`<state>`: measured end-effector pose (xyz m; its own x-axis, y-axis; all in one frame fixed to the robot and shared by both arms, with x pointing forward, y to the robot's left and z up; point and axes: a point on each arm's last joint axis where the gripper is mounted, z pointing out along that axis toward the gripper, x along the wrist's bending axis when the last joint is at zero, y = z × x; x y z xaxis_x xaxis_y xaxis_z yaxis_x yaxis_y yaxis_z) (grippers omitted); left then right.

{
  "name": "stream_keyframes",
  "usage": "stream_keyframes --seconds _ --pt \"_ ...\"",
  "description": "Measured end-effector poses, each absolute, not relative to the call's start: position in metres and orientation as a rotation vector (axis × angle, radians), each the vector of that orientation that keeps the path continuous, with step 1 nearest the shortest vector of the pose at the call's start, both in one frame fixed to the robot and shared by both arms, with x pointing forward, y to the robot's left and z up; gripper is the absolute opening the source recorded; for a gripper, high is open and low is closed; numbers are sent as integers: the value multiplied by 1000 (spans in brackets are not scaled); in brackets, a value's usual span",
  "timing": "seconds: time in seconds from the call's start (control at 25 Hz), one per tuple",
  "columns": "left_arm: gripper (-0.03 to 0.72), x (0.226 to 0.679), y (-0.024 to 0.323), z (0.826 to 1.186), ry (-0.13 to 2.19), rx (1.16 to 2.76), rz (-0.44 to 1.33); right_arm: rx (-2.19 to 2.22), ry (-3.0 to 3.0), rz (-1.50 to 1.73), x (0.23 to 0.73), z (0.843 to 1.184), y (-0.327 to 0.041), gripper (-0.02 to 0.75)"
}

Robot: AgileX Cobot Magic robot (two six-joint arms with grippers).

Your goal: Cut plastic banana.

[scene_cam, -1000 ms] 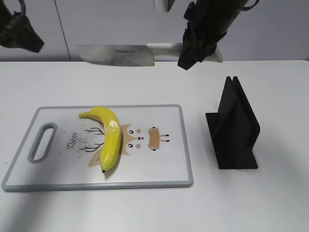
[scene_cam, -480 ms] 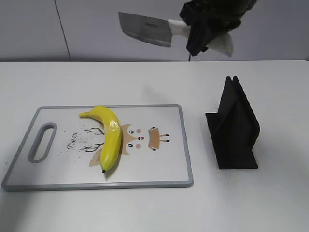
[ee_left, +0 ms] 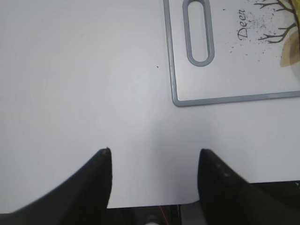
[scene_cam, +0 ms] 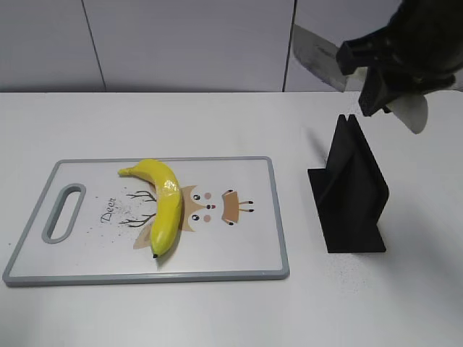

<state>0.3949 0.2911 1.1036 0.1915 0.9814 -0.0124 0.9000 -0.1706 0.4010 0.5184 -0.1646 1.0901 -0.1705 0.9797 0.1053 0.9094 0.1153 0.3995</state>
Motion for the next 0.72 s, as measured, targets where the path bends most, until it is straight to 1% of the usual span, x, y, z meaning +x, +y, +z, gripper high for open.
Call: stream_keyframes --seconds 0.24,0.44,0.72 --pt "561 339 292 1091 1702 2065 500 2056 2021 589 501 1076 -177 162" --pt "560 298 293 1073 1637 1994 609 2091 1991 580 497 1061 -180 162" --pt "560 259 294 1048 1533 1877 754 2087 1969 552 495 1047 -184 162"
